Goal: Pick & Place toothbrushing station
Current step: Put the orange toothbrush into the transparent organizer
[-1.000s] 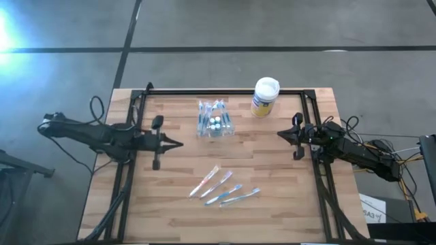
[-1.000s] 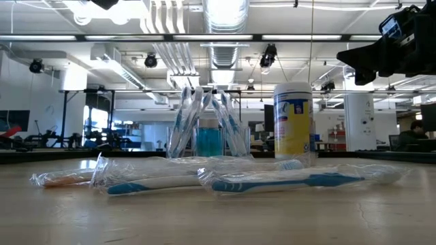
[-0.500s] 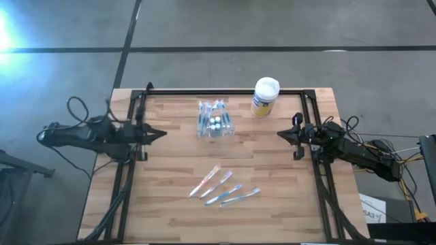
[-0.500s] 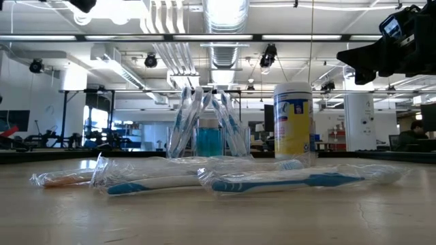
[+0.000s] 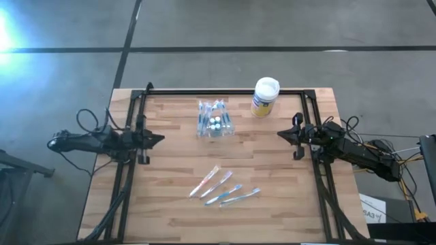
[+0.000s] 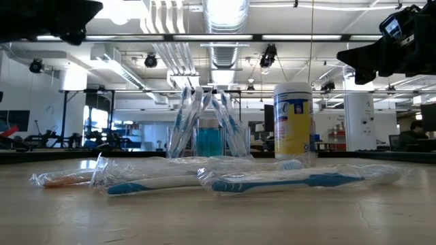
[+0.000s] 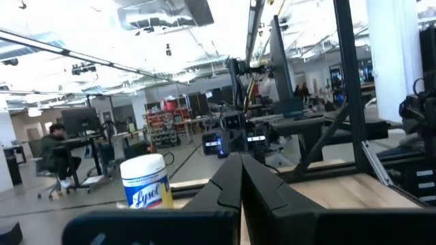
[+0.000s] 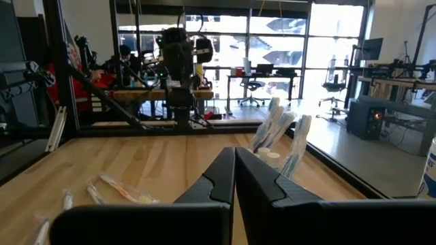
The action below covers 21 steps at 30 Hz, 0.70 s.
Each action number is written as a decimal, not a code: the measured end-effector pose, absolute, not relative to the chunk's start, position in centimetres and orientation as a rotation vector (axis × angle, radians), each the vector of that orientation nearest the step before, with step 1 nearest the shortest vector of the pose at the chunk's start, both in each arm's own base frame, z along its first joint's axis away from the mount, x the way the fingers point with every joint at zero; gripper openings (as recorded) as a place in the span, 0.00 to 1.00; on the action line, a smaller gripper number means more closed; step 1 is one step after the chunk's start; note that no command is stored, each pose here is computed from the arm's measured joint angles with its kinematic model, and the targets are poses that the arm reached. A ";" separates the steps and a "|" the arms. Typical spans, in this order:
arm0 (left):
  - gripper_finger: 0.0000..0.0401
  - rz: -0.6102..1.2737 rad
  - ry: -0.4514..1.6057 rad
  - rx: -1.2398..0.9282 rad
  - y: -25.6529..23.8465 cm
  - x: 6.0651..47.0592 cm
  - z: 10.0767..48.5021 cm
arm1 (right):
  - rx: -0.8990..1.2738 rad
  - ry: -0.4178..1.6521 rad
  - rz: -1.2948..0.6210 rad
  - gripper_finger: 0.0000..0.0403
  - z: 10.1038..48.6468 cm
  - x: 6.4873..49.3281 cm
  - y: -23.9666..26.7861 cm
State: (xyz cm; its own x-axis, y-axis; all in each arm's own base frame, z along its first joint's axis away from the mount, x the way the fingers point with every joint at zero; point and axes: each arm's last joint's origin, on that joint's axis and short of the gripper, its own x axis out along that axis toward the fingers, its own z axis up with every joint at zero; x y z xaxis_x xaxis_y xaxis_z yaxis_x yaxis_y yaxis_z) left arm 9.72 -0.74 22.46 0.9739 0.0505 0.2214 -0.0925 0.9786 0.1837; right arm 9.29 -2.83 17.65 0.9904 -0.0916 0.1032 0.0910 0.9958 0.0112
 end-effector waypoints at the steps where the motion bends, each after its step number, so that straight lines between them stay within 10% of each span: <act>1: 0.01 0.074 -0.226 0.193 -0.7 9.8 22.0 | 0.007 -0.104 -0.092 0.02 17.6 9.3 -2.8; 21: 0.01 0.059 -0.134 0.134 -0.8 10.2 18.1 | 0.015 -0.102 -0.091 0.02 17.6 9.3 -2.8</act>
